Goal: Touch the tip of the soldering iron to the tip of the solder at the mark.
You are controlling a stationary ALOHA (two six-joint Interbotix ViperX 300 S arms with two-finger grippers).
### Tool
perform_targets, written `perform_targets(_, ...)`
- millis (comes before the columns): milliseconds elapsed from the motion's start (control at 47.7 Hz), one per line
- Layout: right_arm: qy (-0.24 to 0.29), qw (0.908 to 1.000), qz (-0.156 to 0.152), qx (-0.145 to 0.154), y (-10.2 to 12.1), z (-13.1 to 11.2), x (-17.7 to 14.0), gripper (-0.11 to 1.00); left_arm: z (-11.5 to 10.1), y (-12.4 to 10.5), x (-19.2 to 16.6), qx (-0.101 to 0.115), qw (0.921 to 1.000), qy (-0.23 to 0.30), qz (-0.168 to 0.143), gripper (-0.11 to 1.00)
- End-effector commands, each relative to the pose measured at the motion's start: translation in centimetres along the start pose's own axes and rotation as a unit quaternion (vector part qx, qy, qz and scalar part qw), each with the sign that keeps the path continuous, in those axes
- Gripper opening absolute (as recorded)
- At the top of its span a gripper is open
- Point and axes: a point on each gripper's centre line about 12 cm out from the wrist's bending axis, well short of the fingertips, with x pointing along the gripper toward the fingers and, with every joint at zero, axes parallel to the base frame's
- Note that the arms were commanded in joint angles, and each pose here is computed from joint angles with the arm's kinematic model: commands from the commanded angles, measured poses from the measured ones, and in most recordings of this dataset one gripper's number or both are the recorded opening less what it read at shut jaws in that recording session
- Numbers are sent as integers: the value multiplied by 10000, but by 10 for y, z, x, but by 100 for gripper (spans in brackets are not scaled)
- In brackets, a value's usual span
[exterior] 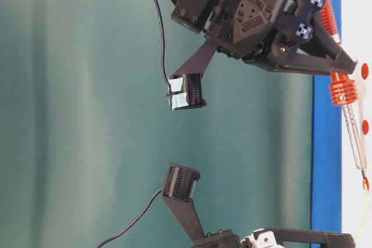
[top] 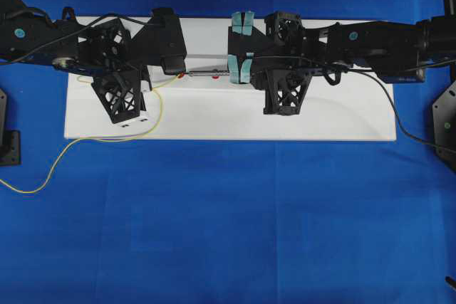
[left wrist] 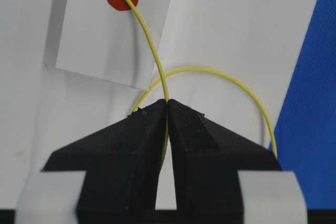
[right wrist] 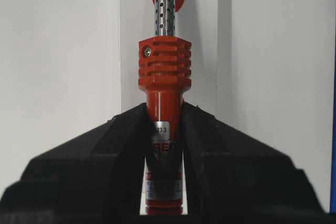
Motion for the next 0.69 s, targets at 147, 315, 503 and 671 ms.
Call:
perform_targets(147,-238,9997,-6,-15,0,14,-7,6,6,1,-5,1,9999,-123,1,1)
perform_targets(315,-246,9997,-7,-15,0,14,-8,6,7,1,-6,7,9999,-131,4,1)
perform_targets(503,-238,9997,-10,-22,0,14,-8,6,7,1,-6,1,9999,-131,0,1)
perform_targets(671,-238,9997,-13,-29,0,14,-8,6,7,1,-6,-7,9999,-123,1,1)
